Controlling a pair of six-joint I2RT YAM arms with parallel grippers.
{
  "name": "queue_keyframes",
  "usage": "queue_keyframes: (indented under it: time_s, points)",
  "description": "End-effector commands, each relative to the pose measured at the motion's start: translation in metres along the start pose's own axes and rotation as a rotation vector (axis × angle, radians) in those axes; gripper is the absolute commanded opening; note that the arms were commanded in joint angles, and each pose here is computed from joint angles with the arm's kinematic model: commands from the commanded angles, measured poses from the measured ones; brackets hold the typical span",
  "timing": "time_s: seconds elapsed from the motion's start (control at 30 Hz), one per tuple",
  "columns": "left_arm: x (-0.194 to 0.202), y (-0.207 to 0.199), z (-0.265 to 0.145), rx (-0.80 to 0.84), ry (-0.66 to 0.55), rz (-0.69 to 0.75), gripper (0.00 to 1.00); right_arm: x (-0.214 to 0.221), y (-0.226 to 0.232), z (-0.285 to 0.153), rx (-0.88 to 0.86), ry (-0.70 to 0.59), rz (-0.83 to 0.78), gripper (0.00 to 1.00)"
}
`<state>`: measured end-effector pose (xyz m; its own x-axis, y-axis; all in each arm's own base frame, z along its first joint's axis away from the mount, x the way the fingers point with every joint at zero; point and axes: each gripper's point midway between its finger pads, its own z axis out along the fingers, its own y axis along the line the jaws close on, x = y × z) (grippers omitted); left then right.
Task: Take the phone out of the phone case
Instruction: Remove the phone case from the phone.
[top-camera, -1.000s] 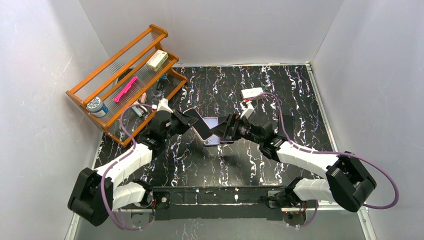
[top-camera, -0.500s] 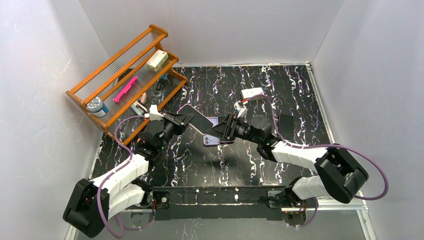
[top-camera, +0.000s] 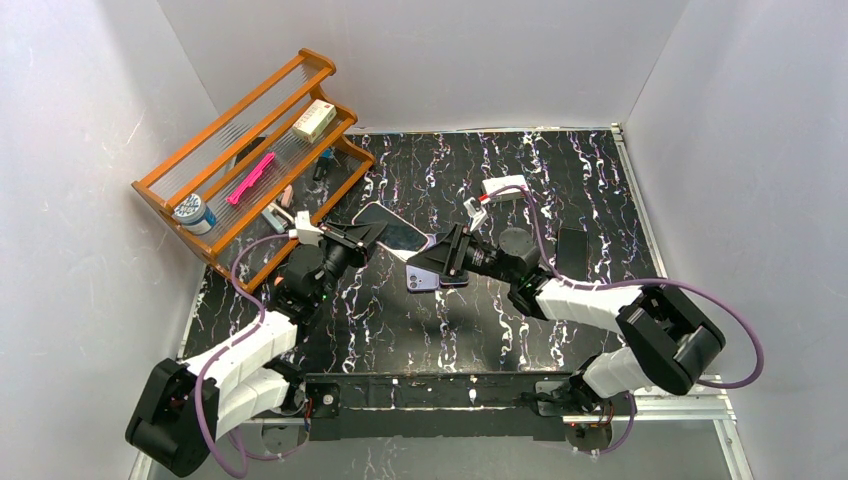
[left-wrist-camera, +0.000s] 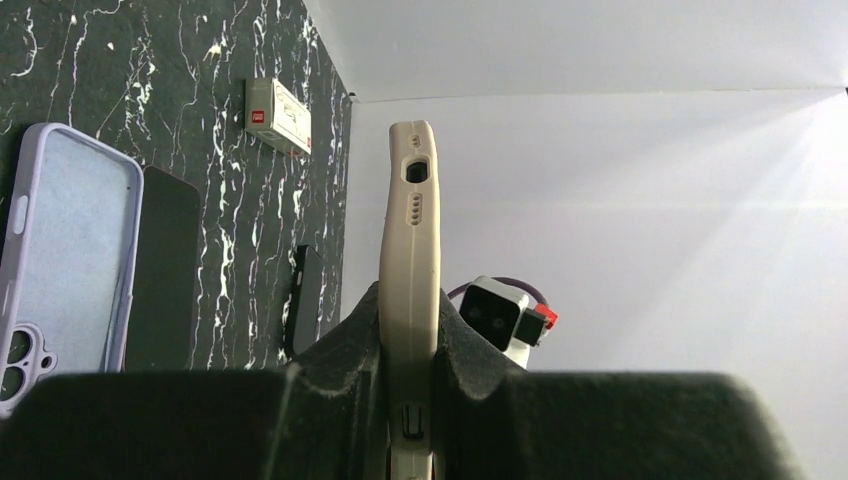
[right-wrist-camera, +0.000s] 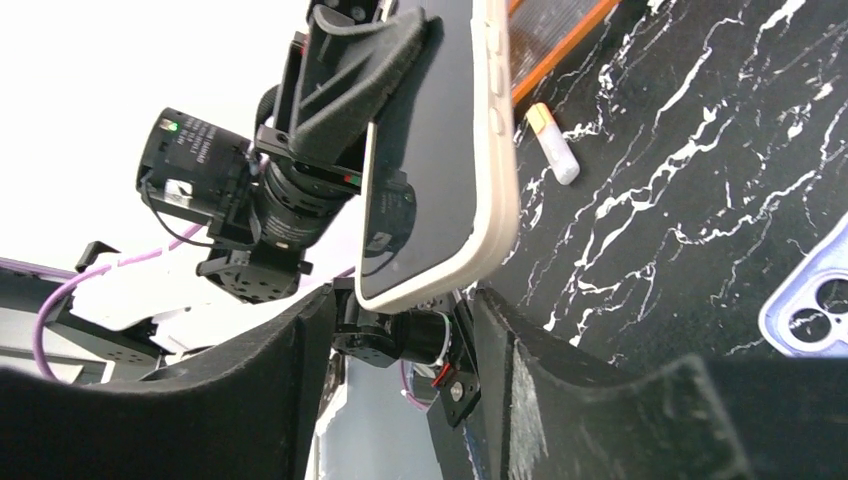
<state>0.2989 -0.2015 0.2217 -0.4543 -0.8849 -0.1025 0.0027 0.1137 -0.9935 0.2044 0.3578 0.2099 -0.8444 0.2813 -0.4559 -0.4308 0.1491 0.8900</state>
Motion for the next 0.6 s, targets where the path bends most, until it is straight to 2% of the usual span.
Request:
queue_keyframes:
  time_s: [0.0,0.27,0.57]
  points:
    - [-0.0036,-0.0344,-0.0069,0.128,-0.016,-0.035,0.0,-0.0199,0.0389,0.0093,-0.127,-0.05,-0.061,0.58]
    - [-0.0047,-0.0318,-0.0087,0.129,-0.027,-0.058,0.0,-0.016,0.0423,0.0153,-0.158,-0.03,-0.071,0.46]
    - [-0.0036,-0.0289,-0.0081,0.121,-0.025,-0.062,0.0,-0.0139,0.0447,0.0161,-0.174,-0.026,-0.082,0.44]
